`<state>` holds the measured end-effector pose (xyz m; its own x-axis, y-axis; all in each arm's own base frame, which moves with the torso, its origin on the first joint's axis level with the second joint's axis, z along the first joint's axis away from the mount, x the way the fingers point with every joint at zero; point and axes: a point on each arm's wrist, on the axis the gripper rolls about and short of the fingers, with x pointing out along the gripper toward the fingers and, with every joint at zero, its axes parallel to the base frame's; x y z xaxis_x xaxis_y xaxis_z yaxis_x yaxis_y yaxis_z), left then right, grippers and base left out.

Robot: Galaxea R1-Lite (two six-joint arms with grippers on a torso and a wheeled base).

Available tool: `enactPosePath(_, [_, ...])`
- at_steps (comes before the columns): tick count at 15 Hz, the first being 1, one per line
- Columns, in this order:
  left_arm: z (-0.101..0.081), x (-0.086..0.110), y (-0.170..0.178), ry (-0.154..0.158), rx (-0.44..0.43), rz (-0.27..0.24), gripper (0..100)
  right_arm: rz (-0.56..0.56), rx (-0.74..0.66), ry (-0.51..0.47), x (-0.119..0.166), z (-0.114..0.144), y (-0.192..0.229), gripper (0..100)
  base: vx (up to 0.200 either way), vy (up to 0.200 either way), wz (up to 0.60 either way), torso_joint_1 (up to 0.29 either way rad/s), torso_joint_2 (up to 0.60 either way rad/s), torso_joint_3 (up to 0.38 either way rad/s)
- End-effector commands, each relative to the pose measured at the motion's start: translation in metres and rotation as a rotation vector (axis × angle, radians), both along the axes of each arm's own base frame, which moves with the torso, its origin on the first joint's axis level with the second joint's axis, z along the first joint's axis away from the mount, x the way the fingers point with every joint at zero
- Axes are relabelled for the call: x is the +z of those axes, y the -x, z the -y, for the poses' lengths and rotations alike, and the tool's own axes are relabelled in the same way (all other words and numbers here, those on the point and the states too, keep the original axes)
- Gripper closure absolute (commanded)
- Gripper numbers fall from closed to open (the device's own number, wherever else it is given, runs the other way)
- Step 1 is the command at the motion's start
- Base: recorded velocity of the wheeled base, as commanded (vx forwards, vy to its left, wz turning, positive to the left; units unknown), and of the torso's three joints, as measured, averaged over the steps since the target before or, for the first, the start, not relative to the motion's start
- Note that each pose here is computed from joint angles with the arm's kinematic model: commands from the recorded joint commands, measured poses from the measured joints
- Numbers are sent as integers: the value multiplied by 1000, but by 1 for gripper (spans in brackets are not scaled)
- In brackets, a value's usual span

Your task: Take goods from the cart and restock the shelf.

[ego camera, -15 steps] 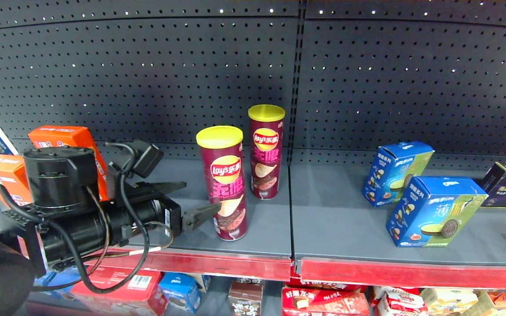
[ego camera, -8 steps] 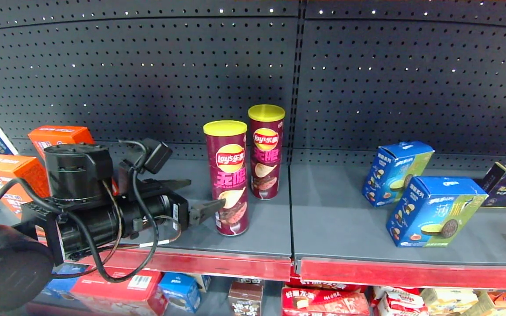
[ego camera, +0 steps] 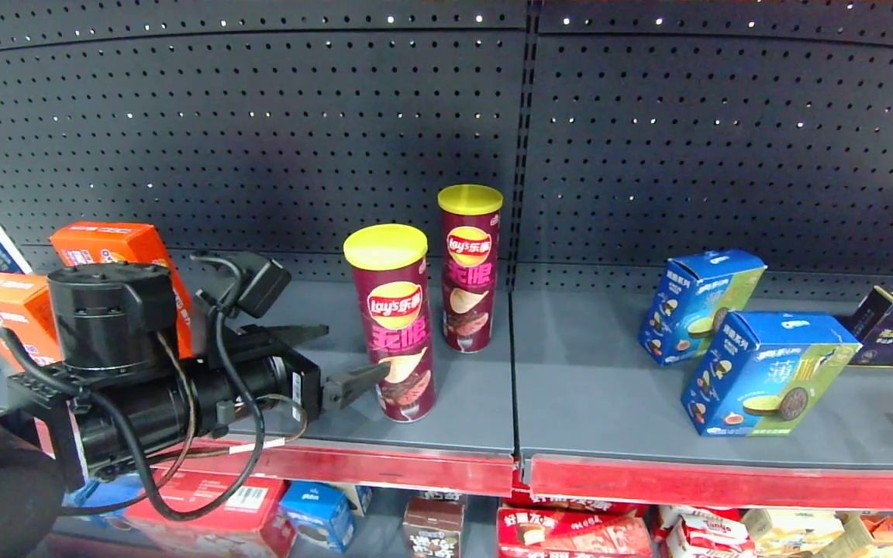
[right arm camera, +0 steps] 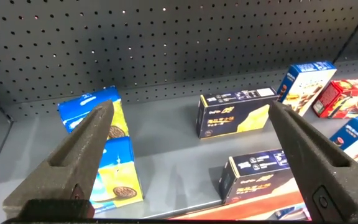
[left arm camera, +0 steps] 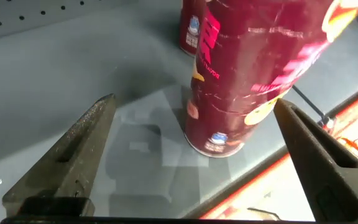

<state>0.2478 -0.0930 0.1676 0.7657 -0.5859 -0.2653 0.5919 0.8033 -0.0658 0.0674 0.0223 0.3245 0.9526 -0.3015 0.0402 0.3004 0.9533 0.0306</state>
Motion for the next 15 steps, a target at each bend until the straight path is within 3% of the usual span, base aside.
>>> enactPosePath(1, [-4,-6,13,-7,0,-20,0,-7,2,5,1,-2,-4,0,0,0,0,0,0,0])
enactPosePath(6, [-8,-9,11,-37,35,-18,0,-9,3,5,2,-4,-6,0,0,0,0,0,0,0])
enactPosePath(9, [-16,-8,5,-36,78,-14,0,-5,2,3,3,-3,-5,0,0,0,0,0,0,0])
enactPosePath(12, [-36,-9,-11,-54,166,-8,0,-2,3,1,3,-3,-4,0,0,0,0,0,0,0])
enactPosePath(15, [-34,-8,-23,-58,166,-1,0,-3,5,3,3,-3,-4,0,0,0,0,0,0,0])
